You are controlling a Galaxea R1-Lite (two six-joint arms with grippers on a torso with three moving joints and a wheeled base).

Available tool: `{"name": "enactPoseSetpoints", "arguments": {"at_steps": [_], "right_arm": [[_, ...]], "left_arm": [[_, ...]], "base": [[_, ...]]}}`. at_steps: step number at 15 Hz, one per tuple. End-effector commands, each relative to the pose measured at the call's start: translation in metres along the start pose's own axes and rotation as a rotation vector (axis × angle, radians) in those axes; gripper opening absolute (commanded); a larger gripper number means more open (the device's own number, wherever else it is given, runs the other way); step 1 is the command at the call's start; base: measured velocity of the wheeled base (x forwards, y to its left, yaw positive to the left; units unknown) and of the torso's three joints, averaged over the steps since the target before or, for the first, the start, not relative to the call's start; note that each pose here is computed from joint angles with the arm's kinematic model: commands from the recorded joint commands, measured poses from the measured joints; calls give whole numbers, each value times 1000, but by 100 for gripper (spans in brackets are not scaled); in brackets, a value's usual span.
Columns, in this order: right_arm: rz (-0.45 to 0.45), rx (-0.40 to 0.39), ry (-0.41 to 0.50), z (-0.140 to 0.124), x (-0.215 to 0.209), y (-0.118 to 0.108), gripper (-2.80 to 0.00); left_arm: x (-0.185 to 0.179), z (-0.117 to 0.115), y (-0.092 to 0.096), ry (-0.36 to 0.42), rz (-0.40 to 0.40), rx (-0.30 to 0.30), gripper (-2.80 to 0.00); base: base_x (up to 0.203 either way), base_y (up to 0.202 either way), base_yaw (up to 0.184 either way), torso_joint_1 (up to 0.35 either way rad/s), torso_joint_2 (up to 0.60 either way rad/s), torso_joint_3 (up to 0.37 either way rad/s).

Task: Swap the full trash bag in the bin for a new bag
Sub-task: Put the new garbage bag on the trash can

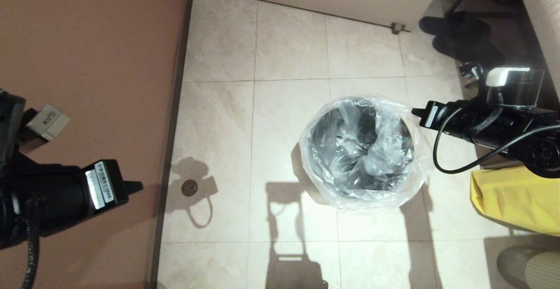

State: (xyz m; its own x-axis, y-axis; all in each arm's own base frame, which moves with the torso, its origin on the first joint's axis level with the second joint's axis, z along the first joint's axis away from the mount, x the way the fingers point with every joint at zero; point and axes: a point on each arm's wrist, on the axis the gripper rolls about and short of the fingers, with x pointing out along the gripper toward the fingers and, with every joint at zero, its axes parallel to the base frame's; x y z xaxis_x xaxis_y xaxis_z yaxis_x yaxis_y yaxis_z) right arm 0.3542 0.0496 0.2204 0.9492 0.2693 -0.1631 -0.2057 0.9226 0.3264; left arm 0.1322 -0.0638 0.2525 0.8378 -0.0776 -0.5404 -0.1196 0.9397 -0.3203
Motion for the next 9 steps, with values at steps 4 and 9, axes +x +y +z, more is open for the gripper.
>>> {"name": "enactPoseSetpoints", "arguments": {"at_steps": [4, 9], "right_arm": [[-9, 3, 36, -12, 12, -5, -280], [-29, -7, 70, -42, 41, -20, -280]], "left_arm": [[0, 0, 1, 1, 7, -3, -280], [0, -1, 1, 2, 7, -2, -280]], "base": [[0, 0, 0, 0, 0, 0], [0, 0, 0, 0, 0, 0]]}}
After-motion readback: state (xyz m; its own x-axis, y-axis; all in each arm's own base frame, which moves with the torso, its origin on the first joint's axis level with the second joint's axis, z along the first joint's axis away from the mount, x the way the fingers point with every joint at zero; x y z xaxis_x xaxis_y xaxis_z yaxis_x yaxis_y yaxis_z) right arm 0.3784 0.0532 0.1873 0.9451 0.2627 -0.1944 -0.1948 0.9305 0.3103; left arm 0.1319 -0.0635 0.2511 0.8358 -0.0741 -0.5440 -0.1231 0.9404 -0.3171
